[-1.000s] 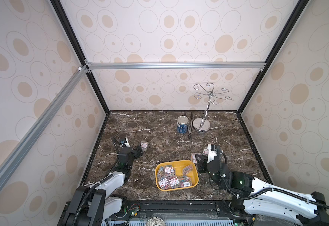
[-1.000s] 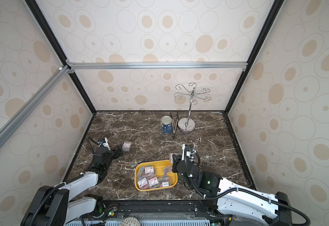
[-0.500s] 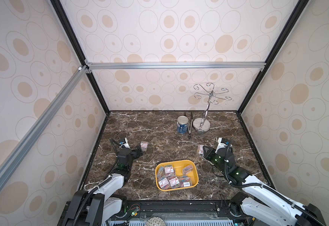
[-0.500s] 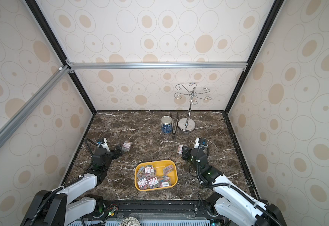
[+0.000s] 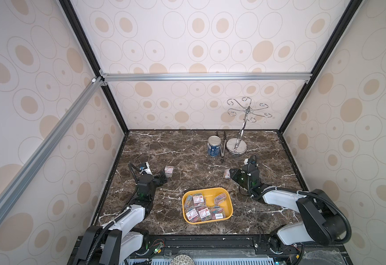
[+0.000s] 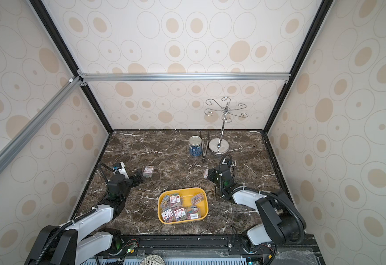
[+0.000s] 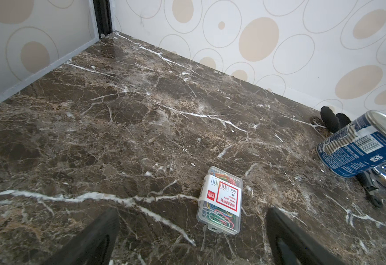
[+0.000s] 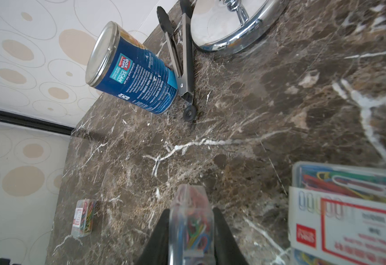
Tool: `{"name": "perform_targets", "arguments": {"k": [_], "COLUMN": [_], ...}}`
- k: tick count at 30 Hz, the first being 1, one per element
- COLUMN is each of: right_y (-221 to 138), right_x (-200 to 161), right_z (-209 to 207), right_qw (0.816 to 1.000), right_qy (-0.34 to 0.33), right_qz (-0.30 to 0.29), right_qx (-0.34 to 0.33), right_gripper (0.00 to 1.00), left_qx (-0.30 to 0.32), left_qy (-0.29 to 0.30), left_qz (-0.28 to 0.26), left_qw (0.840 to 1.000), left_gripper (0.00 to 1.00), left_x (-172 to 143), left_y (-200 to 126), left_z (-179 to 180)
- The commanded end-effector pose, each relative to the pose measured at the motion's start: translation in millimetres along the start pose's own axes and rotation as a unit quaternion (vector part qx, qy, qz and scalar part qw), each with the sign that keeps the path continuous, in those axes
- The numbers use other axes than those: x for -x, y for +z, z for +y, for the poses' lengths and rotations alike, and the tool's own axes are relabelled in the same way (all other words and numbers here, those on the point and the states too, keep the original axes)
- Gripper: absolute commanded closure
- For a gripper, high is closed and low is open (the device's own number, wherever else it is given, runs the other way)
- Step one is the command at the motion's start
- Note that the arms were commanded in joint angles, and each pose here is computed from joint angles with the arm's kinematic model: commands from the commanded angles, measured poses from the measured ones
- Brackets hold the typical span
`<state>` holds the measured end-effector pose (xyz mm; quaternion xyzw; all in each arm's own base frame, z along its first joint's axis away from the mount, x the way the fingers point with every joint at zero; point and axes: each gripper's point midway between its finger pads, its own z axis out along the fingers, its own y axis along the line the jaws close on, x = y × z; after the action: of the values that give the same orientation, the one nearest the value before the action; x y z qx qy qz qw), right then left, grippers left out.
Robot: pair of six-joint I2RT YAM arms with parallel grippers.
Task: Take the paper clips out of the storage box
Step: Place the boxed paper clips at the center of the board.
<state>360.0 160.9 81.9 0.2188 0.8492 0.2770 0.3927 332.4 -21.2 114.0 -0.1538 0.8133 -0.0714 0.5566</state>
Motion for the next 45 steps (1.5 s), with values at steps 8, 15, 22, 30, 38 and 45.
{"name": "perform_targets", "arguments": {"k": [8,15,22,30,38,45], "right_y": [26,13,-32,-65,-52,4], "right_x": [11,27,64,58,22,-7], "right_z": [-11,-14,3,95,202,270], "right_qw": [1.0,0.998,0.992,0.975,0.938,0.899], "right_qy": [0.001,-0.039,-0.063,-0.154,-0.28,-0.377], "right_qz": [-0.011,-0.025,-0.09,-0.161,-0.175,-0.178], "right_qx": [-0.008,-0.047,-0.054,0.017,0.105,0.134], "right_gripper": [0.67,0.31,0.2,0.19,0.19,0.19], "left_qx": [0.0,0.001,0.003,0.009,0.0,-0.035], "left_qy": [-0.009,-0.009,-0.01,-0.012,-0.058,-0.086], "left_qz": [-0.016,-0.015,-0.016,-0.015,0.068,0.064], "left_qw": [1.0,1.0,1.0,1.0,0.996,0.994], "left_gripper": [0.0,0.0,0.0,0.0,0.01,0.0], "left_x": [7,7,7,7,-21,-13], "left_y": [-1,-1,-1,0,-13,-58], "left_z": [-1,-1,0,1,-1,-4]}}
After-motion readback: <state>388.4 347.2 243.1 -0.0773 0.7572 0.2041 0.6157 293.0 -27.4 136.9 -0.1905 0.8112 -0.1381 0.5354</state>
